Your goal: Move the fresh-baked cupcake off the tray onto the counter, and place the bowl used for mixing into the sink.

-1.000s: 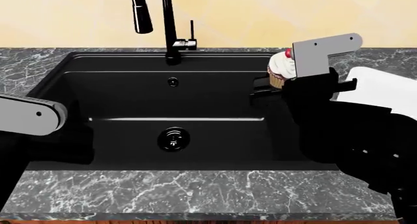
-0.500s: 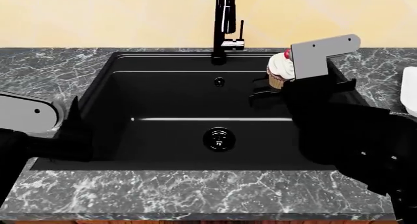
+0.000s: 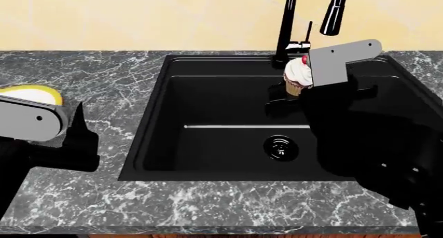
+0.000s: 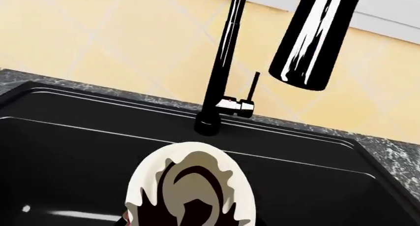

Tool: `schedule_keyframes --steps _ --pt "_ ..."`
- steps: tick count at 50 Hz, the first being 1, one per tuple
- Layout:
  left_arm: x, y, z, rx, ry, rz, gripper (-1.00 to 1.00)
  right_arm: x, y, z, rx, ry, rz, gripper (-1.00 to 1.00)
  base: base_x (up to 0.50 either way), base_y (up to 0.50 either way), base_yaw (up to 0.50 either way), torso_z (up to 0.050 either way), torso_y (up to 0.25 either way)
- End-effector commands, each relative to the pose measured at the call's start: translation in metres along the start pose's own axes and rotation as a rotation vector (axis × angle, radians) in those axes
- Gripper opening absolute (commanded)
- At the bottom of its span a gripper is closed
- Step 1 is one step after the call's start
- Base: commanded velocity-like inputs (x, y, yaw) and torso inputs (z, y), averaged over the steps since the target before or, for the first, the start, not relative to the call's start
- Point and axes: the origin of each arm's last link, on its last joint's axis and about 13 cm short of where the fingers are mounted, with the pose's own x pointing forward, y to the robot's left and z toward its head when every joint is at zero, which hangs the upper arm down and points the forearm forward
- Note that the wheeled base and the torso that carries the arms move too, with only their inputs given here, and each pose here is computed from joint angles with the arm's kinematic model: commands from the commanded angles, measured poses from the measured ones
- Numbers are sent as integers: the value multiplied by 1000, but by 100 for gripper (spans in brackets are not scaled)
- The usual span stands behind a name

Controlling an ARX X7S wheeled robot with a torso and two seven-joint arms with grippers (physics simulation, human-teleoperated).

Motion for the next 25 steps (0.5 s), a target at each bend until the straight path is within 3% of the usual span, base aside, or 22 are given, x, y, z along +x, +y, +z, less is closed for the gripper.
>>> schedule_keyframes --steps 1,25 --pt "0 0 0 -1 -1 1 100 1 -1 -1 -12 -6 -3 -100 0 500 0 0 0" --pt "1 1 0 -5 -4 3 100 -1 -2 1 -14 -12 0 -100 0 500 0 0 0"
